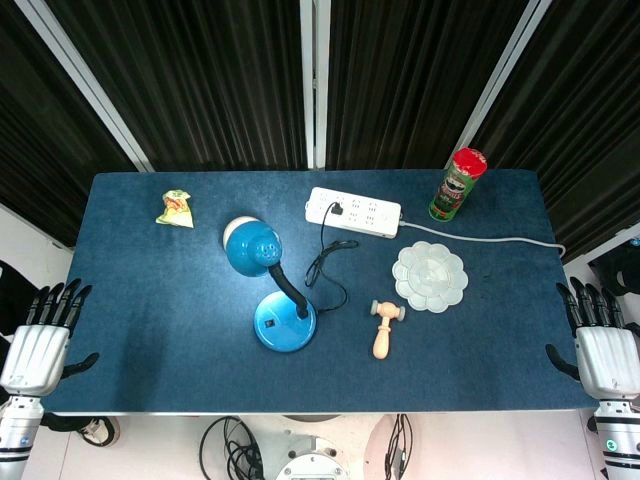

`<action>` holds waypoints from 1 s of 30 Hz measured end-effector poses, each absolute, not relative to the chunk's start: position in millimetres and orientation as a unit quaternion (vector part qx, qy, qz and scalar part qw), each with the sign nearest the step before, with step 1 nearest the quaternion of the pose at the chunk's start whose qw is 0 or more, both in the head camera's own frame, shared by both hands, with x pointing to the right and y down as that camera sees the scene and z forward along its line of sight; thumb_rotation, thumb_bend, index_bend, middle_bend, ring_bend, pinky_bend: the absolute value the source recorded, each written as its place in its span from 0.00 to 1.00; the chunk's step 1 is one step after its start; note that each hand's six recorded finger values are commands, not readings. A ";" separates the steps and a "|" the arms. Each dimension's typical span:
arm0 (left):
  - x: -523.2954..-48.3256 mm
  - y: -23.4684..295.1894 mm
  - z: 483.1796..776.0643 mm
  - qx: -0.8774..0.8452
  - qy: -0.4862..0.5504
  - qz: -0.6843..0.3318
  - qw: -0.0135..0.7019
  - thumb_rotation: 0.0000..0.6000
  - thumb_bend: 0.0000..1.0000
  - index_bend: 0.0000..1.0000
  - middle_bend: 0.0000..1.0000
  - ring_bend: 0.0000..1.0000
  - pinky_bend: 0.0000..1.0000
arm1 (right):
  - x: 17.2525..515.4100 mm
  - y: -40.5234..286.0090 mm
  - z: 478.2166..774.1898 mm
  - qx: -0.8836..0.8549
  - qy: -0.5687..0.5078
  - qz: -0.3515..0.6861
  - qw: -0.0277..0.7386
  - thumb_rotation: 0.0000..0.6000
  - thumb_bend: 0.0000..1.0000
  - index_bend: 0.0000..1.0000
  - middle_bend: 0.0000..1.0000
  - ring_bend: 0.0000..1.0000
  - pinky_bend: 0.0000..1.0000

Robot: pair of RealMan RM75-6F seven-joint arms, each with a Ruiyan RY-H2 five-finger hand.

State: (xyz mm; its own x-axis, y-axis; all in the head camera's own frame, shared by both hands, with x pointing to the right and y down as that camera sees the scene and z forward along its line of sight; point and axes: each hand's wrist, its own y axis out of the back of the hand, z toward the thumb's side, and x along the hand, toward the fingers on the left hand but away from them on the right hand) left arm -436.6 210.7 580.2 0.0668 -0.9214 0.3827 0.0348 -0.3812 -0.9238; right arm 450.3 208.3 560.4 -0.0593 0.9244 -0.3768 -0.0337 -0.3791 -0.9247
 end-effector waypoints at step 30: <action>-345.6 201.5 611.9 -0.705 0.280 -0.501 0.416 1.00 0.11 0.06 0.20 0.19 0.39 | 457.9 203.2 550.4 -0.556 -0.413 0.604 0.394 1.00 0.18 0.00 0.00 0.00 0.00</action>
State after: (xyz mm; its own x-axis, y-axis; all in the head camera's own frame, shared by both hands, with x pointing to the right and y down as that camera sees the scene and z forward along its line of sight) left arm -345.6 201.5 611.9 0.3403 -0.8123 0.4737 0.0227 -0.4965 -0.8677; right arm 457.9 203.2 550.4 -0.0703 0.9356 -0.3461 -0.0169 -0.3480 -0.9373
